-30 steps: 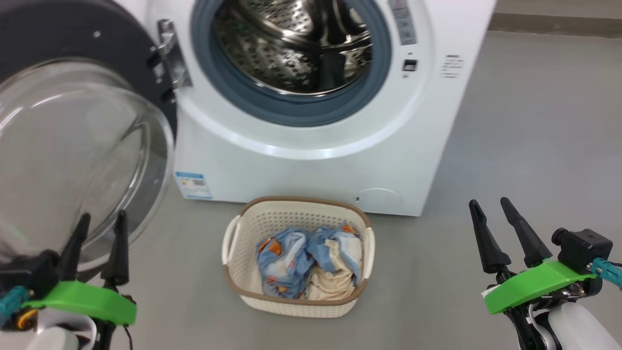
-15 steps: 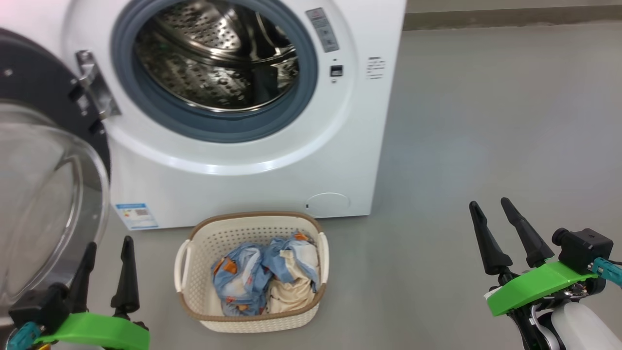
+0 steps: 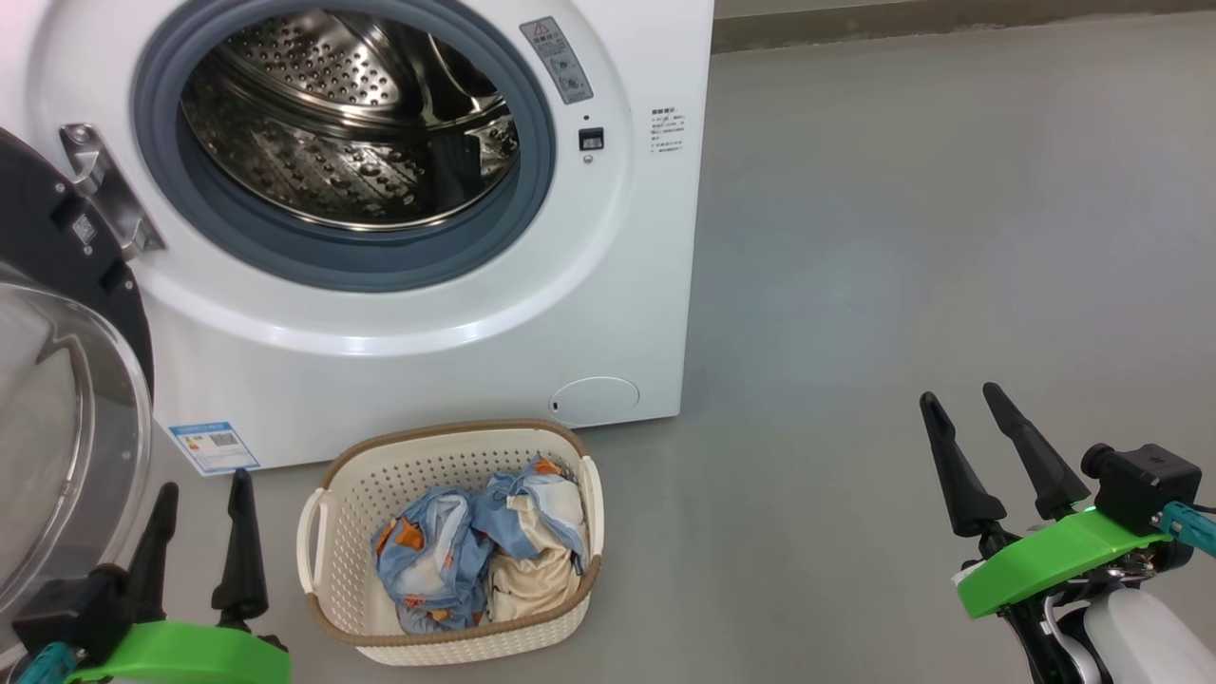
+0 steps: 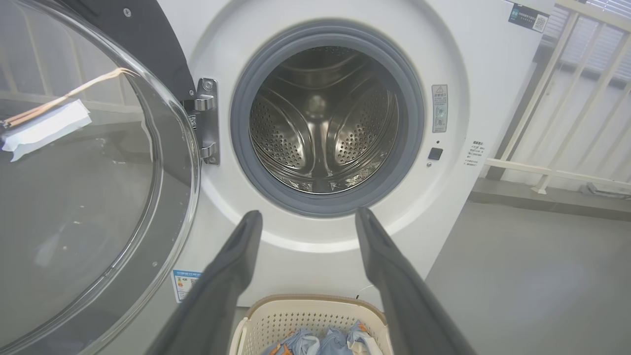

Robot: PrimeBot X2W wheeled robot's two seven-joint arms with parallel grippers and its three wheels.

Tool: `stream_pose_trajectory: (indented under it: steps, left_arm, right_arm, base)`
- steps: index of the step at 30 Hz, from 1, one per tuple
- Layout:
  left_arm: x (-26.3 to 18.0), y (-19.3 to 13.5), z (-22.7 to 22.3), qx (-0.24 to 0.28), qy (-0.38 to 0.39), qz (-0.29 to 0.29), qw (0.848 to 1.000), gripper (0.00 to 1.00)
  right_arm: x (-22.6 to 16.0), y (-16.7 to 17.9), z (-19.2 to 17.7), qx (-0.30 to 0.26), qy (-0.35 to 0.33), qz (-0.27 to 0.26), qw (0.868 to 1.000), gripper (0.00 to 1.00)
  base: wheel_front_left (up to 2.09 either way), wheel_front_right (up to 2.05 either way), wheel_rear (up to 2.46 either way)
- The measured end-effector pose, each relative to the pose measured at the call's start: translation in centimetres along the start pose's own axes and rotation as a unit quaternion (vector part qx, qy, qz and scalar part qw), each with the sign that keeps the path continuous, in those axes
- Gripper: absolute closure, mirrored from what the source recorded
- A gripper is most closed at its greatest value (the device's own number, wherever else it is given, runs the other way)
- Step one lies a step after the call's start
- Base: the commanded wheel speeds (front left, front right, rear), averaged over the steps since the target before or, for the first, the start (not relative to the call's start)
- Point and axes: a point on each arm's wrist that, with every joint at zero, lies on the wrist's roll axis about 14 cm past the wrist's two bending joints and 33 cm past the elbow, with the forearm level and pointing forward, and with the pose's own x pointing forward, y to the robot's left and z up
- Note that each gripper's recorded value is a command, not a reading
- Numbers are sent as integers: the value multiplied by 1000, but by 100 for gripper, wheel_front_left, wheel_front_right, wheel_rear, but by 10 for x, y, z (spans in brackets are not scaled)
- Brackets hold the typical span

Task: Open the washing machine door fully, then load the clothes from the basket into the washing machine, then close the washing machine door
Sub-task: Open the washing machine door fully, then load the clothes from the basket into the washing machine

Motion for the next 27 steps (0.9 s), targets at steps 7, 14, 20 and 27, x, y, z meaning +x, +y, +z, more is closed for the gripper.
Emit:
stream_pose_trajectory:
  steps: [7, 14, 20, 27]
  left_arm:
    - [-3, 2, -2, 2, 2, 4, 1000, 0]
    - [-5, 5, -1, 4, -1, 6, 1000, 0]
    - [-6, 5, 0, 3, -3, 7, 1000, 0]
    - [-7, 5, 1, -1, -6, 8, 1000, 0]
  right_arm:
    - [0, 0, 2, -1, -2, 0, 1000, 0]
    - [2, 2, 3, -1, -4, 4, 1000, 0]
    - [3, 3, 4, -2, -6, 5, 1000, 0]
    - [3, 3, 5, -3, -7, 7, 1000, 0]
  base:
    - [0, 0, 0]
    - [0, 0, 0]
    - [0, 0, 0]
    - [0, 0, 0]
